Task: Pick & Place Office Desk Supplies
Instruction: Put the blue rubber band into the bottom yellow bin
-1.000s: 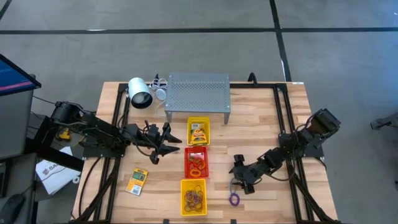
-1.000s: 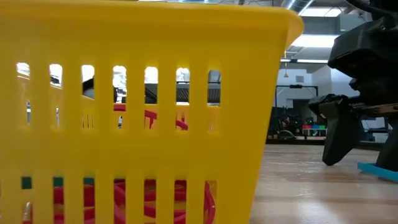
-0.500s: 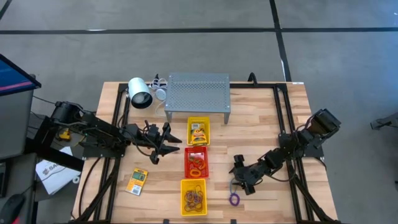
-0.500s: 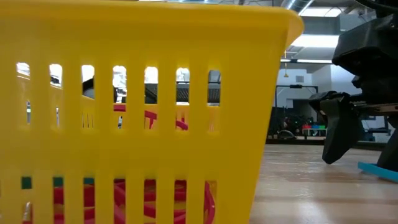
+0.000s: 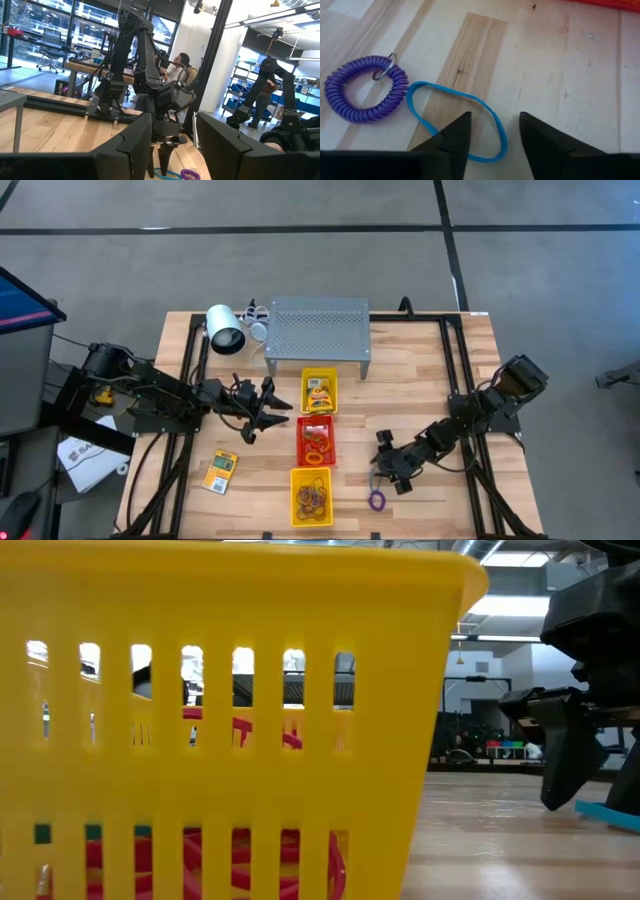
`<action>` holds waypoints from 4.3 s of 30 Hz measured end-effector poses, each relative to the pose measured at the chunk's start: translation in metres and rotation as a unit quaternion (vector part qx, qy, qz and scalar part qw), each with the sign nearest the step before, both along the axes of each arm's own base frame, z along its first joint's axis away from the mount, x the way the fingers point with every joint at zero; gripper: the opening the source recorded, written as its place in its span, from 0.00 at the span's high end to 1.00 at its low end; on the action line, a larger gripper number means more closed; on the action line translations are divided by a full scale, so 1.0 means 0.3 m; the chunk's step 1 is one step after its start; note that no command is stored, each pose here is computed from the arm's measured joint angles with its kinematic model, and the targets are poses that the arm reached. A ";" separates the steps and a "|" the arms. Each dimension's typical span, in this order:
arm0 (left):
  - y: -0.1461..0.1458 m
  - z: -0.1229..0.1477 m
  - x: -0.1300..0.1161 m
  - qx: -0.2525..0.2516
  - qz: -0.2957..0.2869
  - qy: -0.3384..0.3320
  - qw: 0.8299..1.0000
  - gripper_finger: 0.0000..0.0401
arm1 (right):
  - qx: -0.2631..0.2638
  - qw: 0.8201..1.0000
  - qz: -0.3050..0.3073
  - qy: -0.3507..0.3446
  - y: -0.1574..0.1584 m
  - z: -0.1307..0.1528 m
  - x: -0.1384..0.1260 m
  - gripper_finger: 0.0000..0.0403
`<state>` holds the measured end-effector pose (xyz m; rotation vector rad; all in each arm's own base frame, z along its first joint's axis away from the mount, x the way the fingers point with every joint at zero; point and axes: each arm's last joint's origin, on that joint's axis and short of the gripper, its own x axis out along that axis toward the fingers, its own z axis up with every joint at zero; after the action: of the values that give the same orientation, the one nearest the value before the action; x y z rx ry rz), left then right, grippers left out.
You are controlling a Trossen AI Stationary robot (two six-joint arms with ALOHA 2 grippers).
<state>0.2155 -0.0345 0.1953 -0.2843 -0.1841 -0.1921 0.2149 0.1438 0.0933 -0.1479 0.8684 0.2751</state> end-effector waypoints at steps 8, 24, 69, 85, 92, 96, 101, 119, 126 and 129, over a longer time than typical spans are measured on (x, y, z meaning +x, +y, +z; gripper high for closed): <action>0.000 0.000 0.000 0.000 0.000 0.000 1.000 0.62 | 0.001 1.000 0.003 0.002 0.001 -0.001 -0.002 0.78; 0.000 0.000 0.000 0.000 0.000 0.000 1.000 0.62 | 0.012 1.000 -0.015 0.006 -0.004 -0.001 0.001 0.98; -0.070 0.059 0.059 -0.012 -0.009 0.025 1.000 0.62 | -0.112 0.986 0.000 -0.121 -0.043 0.439 0.074 1.00; -0.133 -0.002 0.255 -0.026 -0.010 0.090 0.996 0.62 | -0.178 0.970 0.000 -0.164 -0.047 0.543 0.136 1.00; -0.149 -0.006 0.319 -0.030 -0.010 0.091 0.995 0.62 | -0.193 0.965 0.001 -0.175 -0.052 0.571 0.147 1.00; -0.153 0.002 0.334 -0.037 -0.011 0.100 0.994 0.62 | -0.201 0.963 -0.002 -0.181 -0.057 0.578 0.152 1.00; -0.156 0.017 0.346 -0.040 -0.011 0.099 0.994 0.62 | -0.215 0.959 -0.010 -0.184 -0.068 0.581 0.158 1.00; -0.151 0.015 0.362 -0.046 0.015 0.127 0.991 0.62 | -0.247 0.942 -0.012 -0.227 -0.074 0.610 0.178 1.00; -0.151 0.017 0.362 -0.049 0.016 0.124 0.991 0.62 | -0.246 0.939 -0.024 -0.241 -0.089 0.621 0.191 1.00; -0.151 0.017 0.362 -0.049 0.016 0.125 0.991 0.62 | -0.246 0.936 -0.029 -0.249 -0.097 0.627 0.198 1.00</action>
<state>0.3240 -0.0797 0.2003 -0.3995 0.0497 -0.1145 0.2742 0.1148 0.2813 -0.6320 0.4180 -0.0461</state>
